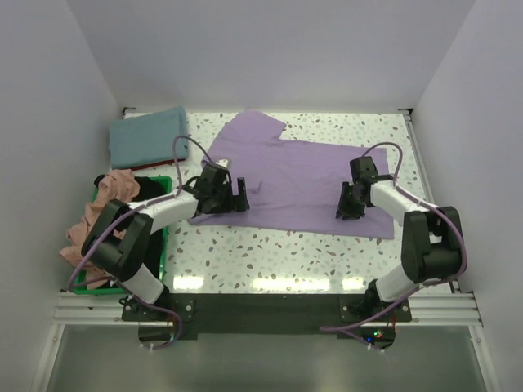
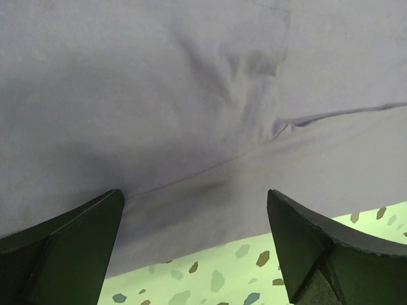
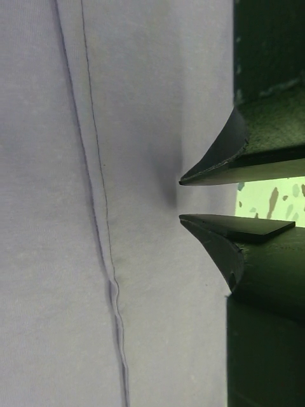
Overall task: Fold and stack the t-shirts
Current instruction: Fold the tshirt
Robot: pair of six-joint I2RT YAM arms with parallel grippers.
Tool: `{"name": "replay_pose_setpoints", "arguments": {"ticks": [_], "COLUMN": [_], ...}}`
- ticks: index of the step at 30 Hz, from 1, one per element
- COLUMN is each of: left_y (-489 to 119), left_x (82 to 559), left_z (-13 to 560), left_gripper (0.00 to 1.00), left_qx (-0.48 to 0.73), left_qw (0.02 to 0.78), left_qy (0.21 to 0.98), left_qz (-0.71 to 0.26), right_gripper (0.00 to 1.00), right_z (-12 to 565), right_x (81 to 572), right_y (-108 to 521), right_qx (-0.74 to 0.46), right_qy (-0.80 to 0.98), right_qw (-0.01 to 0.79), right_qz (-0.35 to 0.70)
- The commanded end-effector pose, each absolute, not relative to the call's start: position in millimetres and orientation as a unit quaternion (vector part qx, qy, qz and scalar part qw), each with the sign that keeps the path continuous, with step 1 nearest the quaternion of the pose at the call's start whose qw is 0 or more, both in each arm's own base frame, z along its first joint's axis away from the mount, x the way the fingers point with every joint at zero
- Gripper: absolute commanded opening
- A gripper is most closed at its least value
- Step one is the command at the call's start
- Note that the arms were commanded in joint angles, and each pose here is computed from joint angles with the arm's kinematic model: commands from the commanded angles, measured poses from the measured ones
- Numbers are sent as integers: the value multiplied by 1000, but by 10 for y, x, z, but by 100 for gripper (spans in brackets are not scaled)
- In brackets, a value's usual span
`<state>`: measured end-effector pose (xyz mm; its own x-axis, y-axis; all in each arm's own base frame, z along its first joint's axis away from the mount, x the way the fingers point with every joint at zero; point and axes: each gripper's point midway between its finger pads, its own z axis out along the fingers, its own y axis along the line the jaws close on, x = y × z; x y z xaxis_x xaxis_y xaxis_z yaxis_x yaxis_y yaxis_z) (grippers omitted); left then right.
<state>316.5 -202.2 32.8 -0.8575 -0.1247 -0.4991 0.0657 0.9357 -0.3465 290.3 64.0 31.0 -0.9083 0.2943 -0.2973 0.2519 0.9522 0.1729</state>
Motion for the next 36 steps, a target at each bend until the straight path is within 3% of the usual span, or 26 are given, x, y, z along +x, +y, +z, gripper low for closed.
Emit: {"name": "replay_pose_setpoints", "arguments": {"ticks": [1,6,25,32,36], "left_y": [-1958,-1803,-1471,-1481,-1577], "left_x": [3119,2854,1841,1906,2177], "left_z": [267,45,-149,218,616], "left_gripper": [100,100,100,100,100], "left_qx": [-13,-22,-78,-77,-66], "left_qw": [287,266,191,224,270], "left_qy": [942,950,962,953,939], "left_qz": [-173,-159,-178,-191,-204], "right_gripper": [29,28,28,29,29], "right_z": [122,-62,96,383,653], "right_x": [2864,2574,1703,1836,2090], "right_y": [585,556,609,683,705], "right_qx": [140,150,206,202,188], "right_qy": [976,980,976,973,972], "right_qw": [159,124,42,71,109], "right_qz": [50,41,59,80,90]}}
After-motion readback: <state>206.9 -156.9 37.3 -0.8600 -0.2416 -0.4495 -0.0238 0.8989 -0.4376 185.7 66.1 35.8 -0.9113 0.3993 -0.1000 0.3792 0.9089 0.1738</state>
